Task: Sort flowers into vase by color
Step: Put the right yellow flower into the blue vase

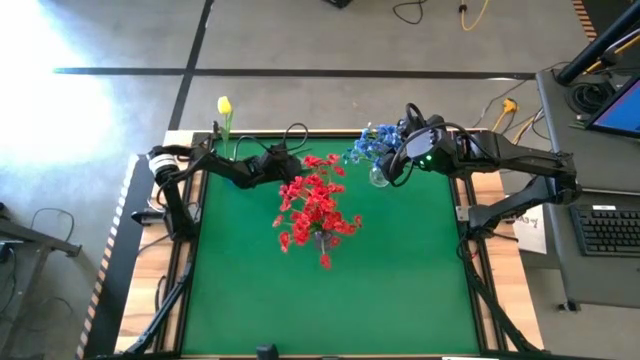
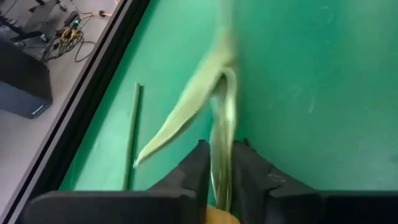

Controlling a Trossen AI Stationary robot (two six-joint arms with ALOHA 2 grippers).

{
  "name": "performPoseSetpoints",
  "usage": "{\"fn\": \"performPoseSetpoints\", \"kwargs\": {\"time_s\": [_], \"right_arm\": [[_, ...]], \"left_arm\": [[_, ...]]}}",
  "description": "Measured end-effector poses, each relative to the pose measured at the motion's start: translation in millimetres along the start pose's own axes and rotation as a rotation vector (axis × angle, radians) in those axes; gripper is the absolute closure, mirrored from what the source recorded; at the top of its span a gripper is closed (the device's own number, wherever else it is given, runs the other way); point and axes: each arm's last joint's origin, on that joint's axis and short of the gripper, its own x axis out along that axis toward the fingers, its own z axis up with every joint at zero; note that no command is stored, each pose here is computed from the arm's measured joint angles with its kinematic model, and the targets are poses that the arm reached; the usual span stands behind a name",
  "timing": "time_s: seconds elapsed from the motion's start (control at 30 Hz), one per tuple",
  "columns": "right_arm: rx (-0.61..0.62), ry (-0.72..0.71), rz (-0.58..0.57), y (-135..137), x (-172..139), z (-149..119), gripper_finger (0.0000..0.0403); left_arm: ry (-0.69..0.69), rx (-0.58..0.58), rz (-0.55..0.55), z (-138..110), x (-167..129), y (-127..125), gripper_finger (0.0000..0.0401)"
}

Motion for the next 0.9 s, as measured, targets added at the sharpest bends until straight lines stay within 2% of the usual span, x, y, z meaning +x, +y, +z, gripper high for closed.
{"fn": "performPoseSetpoints", "kwargs": {"time_s": [0.13,0.47,0.7,0.9], "right_arm": [[0.000,0.000,0.000,0.0,0.0,0.0,0.0087],[0.009,0.001,0.000,0.1,0.3,-0.4,0.0096],[0.010,-0.001,0.001,0.2,0.4,-0.3,0.0097],[0.009,-0.016,0.008,1.3,0.8,1.2,0.0098]], "left_arm": [[0.012,-0.004,0.024,-0.1,-0.5,1.0,0.0395],[-0.016,-0.046,0.036,10.3,-13.2,5.2,0.0401],[-0.103,-0.095,0.071,35.3,-50.3,20.0,0.0401],[-0.275,-0.151,0.136,61.7,-98.1,38.3,0.0401]]}}
